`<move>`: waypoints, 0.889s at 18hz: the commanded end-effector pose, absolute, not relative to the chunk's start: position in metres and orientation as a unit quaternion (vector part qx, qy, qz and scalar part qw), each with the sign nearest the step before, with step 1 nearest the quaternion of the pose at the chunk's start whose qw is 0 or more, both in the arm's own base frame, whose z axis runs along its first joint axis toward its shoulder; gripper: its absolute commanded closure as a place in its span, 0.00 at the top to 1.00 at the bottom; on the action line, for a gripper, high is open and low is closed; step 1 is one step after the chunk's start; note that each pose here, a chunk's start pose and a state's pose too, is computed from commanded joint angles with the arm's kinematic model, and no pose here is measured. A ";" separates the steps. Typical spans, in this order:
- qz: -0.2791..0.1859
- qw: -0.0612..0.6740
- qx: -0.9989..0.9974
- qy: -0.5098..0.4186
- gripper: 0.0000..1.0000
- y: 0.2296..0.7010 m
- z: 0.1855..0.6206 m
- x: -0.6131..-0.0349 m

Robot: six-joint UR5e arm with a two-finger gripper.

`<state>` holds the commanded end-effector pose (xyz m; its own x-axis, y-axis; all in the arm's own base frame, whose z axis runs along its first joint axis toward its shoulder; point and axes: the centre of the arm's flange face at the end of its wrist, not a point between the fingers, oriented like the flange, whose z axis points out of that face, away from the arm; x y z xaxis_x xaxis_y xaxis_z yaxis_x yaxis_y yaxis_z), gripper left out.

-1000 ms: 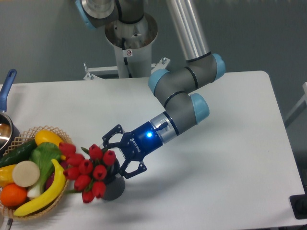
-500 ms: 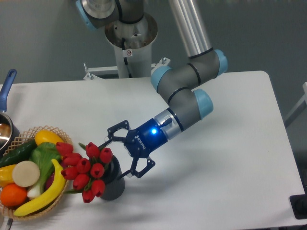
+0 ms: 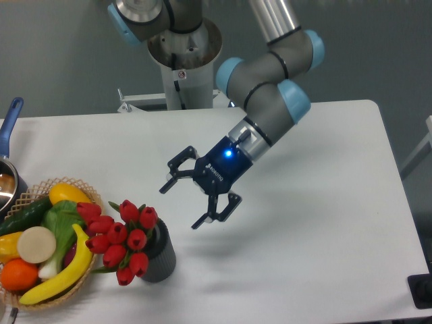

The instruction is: Insert the flowers into the vase

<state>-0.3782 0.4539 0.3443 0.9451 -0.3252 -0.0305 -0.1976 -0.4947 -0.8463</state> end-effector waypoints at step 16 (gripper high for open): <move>0.164 0.165 -0.965 0.118 1.00 0.311 0.454 -0.402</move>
